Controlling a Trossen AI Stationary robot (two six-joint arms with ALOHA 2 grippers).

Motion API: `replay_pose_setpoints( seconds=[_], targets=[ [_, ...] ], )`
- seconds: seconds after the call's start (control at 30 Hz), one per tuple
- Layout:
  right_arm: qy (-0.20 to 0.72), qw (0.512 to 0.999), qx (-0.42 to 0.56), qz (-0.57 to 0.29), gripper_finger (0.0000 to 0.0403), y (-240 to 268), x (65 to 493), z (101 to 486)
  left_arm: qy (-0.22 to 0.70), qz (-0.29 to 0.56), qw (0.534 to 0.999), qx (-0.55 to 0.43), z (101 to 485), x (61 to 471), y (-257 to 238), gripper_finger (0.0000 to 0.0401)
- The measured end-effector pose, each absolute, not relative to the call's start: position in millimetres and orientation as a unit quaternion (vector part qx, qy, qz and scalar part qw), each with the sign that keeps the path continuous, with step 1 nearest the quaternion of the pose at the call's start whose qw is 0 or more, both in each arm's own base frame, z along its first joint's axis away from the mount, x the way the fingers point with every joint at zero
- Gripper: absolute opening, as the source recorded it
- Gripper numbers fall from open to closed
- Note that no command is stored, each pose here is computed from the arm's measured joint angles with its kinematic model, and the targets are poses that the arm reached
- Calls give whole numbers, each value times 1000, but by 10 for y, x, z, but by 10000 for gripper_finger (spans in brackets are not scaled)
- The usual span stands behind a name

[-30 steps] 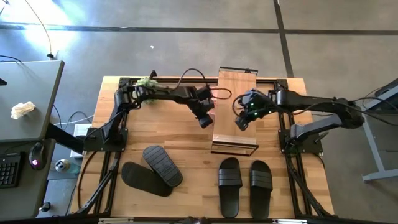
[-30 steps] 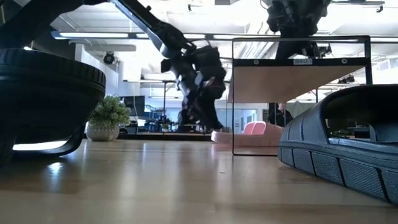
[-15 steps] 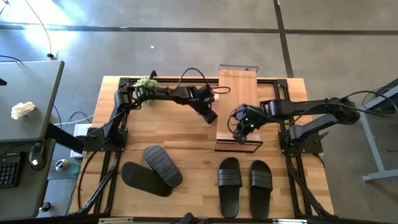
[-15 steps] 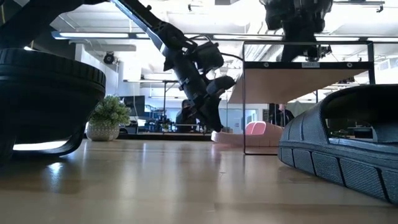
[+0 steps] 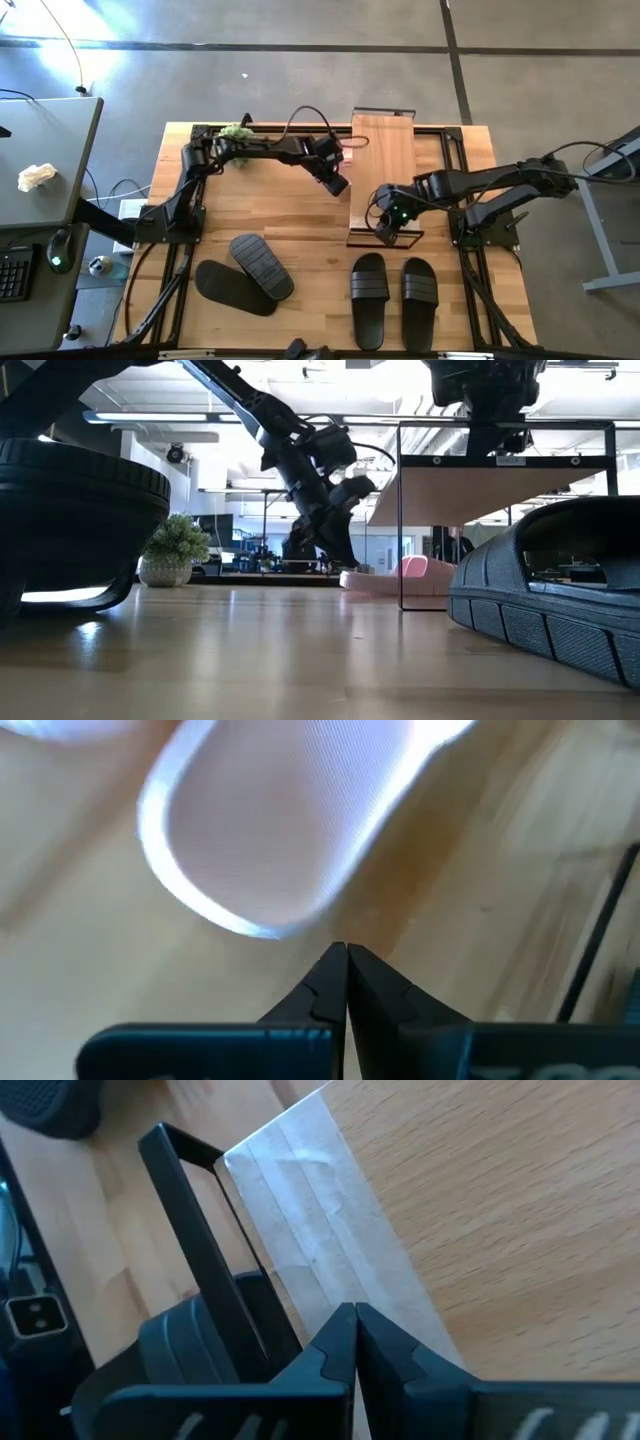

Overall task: Pick and place slides into the shelf
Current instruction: Adjust the shelf

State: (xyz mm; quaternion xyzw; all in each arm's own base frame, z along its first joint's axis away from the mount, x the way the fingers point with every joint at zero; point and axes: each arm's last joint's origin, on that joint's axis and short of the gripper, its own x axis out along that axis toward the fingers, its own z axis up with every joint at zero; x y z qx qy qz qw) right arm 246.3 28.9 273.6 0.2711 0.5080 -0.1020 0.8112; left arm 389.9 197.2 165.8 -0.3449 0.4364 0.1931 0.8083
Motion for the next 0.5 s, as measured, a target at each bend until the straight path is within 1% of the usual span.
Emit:
replay_pose_setpoints(
  seconds=[0.07, 0.3, 0.5],
  targets=[
    [510, 811, 271, -97, 0, 331, 2458, 2736, 442, 200, 803, -346, 1722, 3816, 2034, 0],
    [512, 810, 272, -90, 0, 429, 2444, 2738, 418, 216, 808, -355, 1903, 3637, 2253, 0],
    [517, 809, 269, -75, 0, 507, 2430, 2739, 421, 221, 799, -367, 1902, 3533, 2368, 0]
  ],
)
